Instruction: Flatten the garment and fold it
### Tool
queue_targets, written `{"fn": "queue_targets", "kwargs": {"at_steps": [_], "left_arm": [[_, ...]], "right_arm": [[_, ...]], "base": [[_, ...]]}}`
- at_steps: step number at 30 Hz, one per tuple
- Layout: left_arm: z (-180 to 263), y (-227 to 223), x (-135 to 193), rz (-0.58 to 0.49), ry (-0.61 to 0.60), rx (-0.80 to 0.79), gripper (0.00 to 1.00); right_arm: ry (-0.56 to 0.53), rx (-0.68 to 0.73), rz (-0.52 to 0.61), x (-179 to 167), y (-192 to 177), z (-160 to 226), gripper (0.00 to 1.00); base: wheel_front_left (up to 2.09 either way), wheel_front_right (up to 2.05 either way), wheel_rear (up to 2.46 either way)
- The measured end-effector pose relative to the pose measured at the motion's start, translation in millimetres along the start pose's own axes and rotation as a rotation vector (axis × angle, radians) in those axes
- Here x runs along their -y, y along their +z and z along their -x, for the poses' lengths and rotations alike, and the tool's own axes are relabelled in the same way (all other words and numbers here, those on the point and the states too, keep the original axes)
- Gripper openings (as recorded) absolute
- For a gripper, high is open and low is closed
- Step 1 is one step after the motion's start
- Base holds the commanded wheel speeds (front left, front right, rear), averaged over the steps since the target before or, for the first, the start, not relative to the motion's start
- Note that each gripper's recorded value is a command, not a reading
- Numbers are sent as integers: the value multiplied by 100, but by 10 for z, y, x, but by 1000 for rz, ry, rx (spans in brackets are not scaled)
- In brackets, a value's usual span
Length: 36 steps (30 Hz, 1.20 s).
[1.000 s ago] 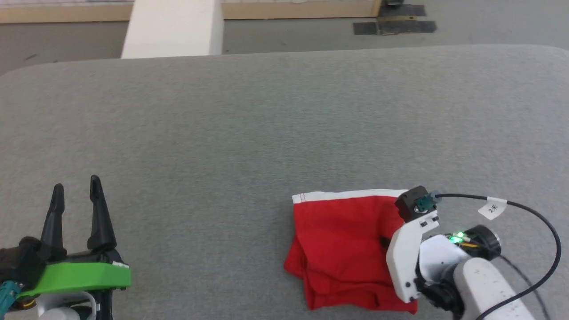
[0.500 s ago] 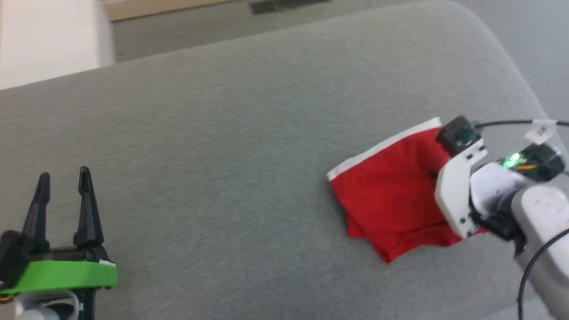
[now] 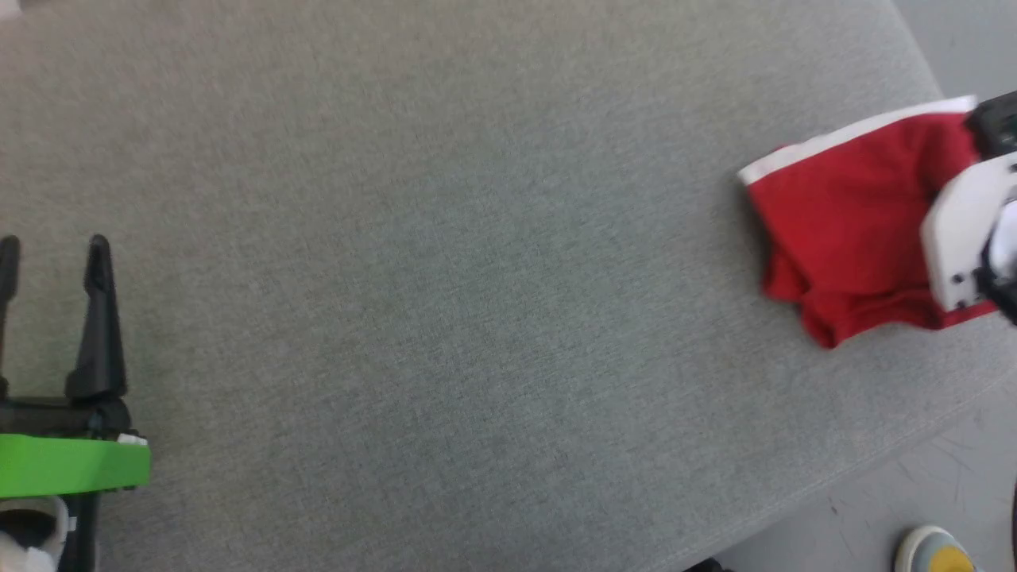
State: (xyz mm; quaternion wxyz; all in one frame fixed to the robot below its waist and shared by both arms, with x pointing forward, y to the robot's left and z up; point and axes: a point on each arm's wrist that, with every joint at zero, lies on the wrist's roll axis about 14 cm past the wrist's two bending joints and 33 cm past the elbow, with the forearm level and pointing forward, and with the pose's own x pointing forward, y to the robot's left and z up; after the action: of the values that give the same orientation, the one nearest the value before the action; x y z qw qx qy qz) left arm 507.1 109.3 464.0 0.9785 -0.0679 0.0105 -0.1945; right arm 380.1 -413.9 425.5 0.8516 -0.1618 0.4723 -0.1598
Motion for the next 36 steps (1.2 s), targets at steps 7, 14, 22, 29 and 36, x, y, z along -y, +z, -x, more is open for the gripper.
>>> {"fn": "queue_targets", "kwargs": {"at_steps": [7,14,22,29,36], "left_arm": [[-26,-317,-224,2,43,-65,100],[2,-521,-344,29,70,-103,100],[38,-473,-285,40,66,-89,100],[152,-254,-242,52,107,-29,100],[326,121,-195,49,154,61,100]], "right_arm": [[-136,-35,-77,340,-61,-221,0],[-218,-5,-92,479,-4,-326,100],[-260,283,-102,644,636,-83,100],[-155,777,-157,496,1657,646,100],[39,1164,-244,-13,2180,1578,100]], "base": [[0,0,0],[0,0,0],[0,0,0],[0,0,0],[0,0,0]]}}
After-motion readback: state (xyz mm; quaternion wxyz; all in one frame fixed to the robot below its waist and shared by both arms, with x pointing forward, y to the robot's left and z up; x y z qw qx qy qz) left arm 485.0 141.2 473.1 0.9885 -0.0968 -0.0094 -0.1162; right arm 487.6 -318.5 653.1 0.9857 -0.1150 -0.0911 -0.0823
